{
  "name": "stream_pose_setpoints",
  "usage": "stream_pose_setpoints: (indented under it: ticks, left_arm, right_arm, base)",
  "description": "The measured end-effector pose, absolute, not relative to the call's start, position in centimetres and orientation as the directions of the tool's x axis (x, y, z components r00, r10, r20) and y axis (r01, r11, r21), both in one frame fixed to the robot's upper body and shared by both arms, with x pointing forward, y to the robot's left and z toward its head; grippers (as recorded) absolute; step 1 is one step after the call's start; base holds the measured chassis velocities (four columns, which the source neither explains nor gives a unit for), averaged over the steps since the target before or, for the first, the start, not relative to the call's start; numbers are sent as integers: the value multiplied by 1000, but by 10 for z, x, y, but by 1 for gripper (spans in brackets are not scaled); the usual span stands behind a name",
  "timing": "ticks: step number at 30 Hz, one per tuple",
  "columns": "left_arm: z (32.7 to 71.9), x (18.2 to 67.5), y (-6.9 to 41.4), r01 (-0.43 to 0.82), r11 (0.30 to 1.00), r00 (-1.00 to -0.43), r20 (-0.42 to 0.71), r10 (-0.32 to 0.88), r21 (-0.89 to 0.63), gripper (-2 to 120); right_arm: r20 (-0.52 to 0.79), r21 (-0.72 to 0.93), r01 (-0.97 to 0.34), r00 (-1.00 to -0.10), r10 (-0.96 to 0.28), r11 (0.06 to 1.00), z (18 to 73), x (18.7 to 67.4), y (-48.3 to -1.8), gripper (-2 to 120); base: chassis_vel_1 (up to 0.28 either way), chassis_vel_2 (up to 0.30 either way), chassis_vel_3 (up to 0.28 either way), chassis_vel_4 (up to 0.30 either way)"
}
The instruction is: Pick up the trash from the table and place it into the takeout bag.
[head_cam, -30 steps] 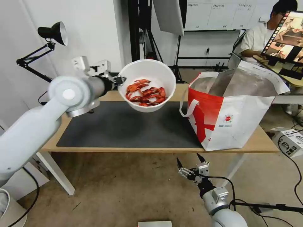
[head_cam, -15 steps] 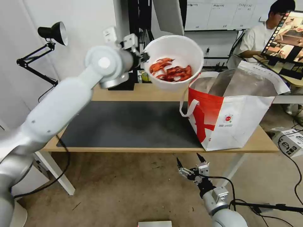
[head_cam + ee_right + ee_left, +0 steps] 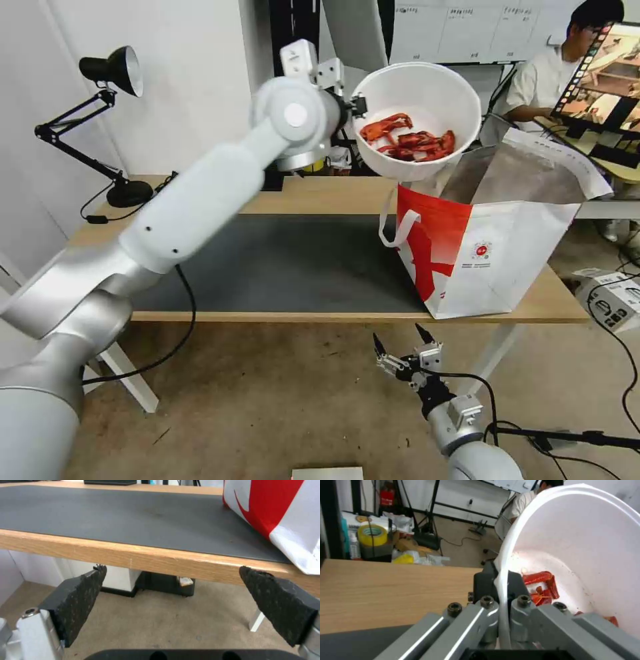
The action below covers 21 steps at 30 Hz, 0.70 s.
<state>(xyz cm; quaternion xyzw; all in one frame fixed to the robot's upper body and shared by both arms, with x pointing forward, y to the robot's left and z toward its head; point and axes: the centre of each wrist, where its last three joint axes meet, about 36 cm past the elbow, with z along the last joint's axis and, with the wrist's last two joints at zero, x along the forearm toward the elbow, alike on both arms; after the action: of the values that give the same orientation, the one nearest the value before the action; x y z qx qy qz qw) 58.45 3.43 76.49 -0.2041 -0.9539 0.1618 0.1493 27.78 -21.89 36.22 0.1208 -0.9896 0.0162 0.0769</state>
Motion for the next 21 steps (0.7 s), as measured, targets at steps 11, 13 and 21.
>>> stream_pose_setpoints:
  ticks: [11, 13, 21]
  left_arm:
    - [753, 587, -2, 329, 877, -879, 226, 420, -351, 0]
    - [751, 588, -5, 325, 880, -882, 225, 414, -345, 0]
    - [729, 589, -25, 306, 907, -901, 219, 374, -289, 0]
  right_arm:
    - [156, -14, -242, -959, -237, 970, 362, 278, -219, 100]
    - [156, -14, -242, -959, -237, 970, 362, 278, -219, 100]
    - [156, -14, -242, -959, -237, 970, 362, 278, -219, 100]
  base:
    - [0, 0, 0, 0]
    - [0, 0, 0, 0]
    - [0, 0, 0, 0]
